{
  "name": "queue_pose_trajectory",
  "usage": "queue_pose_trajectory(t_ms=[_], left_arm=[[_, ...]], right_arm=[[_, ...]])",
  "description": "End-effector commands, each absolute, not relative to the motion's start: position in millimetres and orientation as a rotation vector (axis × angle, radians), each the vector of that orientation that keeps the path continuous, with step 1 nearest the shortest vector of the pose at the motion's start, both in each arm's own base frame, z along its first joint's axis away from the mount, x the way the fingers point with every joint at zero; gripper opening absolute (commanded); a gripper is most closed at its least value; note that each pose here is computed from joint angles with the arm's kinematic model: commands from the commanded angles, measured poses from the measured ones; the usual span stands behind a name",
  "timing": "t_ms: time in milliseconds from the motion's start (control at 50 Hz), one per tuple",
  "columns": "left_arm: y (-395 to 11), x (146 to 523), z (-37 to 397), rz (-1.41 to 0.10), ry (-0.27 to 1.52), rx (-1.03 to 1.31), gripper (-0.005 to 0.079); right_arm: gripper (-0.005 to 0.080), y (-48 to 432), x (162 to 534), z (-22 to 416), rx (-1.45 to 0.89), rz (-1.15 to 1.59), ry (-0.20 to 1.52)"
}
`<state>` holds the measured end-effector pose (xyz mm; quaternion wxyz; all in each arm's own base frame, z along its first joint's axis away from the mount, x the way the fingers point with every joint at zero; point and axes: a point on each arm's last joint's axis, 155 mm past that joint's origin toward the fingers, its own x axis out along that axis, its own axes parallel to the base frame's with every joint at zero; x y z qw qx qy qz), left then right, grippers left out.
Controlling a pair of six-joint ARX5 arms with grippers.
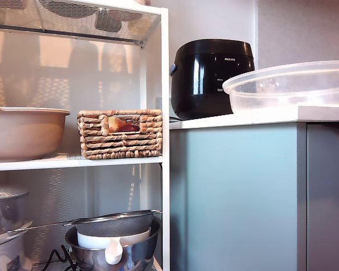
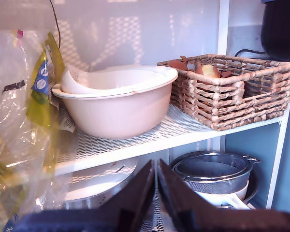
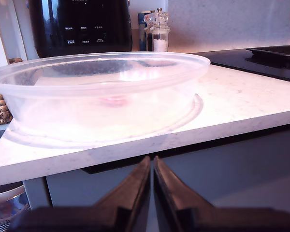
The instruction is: Pick up the plastic microwave lid from the counter next to you, then place it on the shelf
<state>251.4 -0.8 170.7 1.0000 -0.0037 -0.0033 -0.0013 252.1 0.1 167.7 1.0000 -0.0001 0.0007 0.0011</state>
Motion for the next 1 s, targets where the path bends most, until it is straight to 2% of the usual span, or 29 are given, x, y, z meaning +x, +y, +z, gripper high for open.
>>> queue_pose_trajectory(t_ms=[0, 280, 460, 640, 780, 980], left_arm=[[-26.4, 245.1, 213.3, -0.166, -0.167, -0.146, -0.0021], [-27.3, 244.0, 218.0, -0.171, -0.186, -0.136, -0.0021], [-34.3, 238.9, 234.5, -0.212, -0.232, -0.132, -0.0021], [-48.3, 230.7, 250.8, -0.291, -0.25, -0.121, -0.0021], [-53.3, 223.7, 267.2, -0.321, -0.271, -0.123, -0.0021], [-69.5, 214.9, 275.4, -0.42, -0.247, -0.16, -0.0021]], right_arm=[[-0.0013, 6.7, 231.7, 221.3, 0.102, 0.049, -0.005], [-0.0013, 6.3, 231.6, 226.3, 0.076, 0.048, -0.025], [-0.0013, 8.9, 227.0, 254.0, 0.069, 0.064, -0.113], [-0.0013, 21.2, 216.4, 273.9, 0.025, 0.127, -0.132], [-0.0012, 37.0, 207.6, 271.8, -0.096, 0.207, -0.06], [-0.0007, 53.7, 197.6, 249.6, -0.276, 0.33, 0.145]])
